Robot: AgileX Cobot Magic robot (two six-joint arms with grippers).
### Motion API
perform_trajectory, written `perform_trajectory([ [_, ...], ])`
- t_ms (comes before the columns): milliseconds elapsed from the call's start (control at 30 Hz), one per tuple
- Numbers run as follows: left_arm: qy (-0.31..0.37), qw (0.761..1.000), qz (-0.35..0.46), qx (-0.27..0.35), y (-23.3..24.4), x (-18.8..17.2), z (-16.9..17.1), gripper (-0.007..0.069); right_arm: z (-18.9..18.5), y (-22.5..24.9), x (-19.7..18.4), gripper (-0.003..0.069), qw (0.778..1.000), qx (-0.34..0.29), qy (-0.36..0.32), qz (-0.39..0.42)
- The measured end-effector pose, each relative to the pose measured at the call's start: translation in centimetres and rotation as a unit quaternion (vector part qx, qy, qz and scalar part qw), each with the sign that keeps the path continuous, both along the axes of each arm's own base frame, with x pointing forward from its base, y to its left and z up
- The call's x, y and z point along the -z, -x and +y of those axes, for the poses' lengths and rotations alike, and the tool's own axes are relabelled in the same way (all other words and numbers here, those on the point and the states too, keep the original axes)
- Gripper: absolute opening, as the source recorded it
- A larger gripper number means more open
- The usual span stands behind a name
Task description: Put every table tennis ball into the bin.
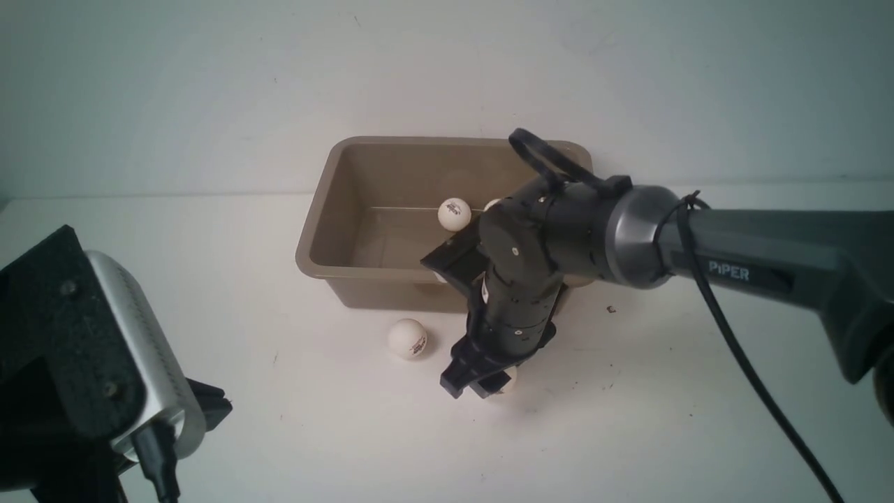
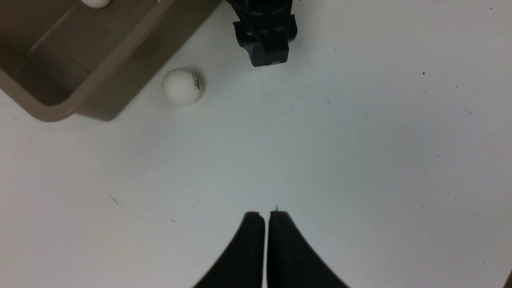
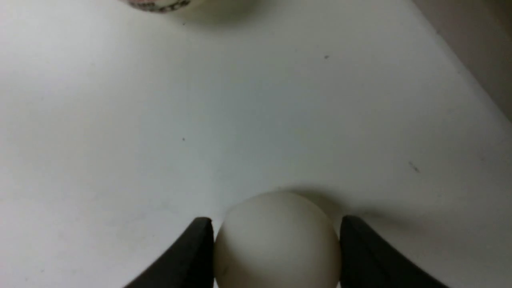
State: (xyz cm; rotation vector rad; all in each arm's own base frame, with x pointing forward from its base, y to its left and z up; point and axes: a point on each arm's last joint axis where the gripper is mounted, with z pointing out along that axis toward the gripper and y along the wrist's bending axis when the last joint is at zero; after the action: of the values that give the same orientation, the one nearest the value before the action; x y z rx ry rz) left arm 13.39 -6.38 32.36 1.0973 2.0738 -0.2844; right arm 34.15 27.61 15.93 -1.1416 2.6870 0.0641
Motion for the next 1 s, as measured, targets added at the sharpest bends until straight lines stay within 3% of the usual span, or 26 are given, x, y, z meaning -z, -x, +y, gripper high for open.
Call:
perform_trajectory([
  [200,0.001,1.000,-0.003,-0.002,-0.1,0.0,0.0,-0.0004,1.2,1.6,-2.0,0.0363,0.999,-0.049,-0.020,0.013],
  [400,0.006,1.000,-0.025,-0.015,-0.4,-0.3,0.1,-0.0004,2.4,0.1,-13.1,0.0363,0.982,-0.074,-0.088,-0.147],
  [567,0.008,0.999,-0.027,-0.019,-0.8,-0.2,0.0,-0.0004,1.1,-2.7,-16.6,0.0363,0.966,-0.043,-0.093,-0.237],
  [700,0.029,0.999,-0.007,-0.025,-1.8,0.2,-0.4,-0.0004,-1.7,-6.8,-14.9,0.0363,0.967,0.013,-0.074,-0.245],
  [900,0.090,0.993,0.039,-0.059,-4.9,1.7,-1.5,0.0004,-3.8,-9.6,-11.0,0.0363,0.975,0.038,-0.069,-0.207],
  [1000,0.099,0.989,0.066,-0.084,-7.3,3.5,-1.9,0.0062,-4.0,-10.1,-10.7,0.0363,0.974,0.045,-0.094,-0.202],
])
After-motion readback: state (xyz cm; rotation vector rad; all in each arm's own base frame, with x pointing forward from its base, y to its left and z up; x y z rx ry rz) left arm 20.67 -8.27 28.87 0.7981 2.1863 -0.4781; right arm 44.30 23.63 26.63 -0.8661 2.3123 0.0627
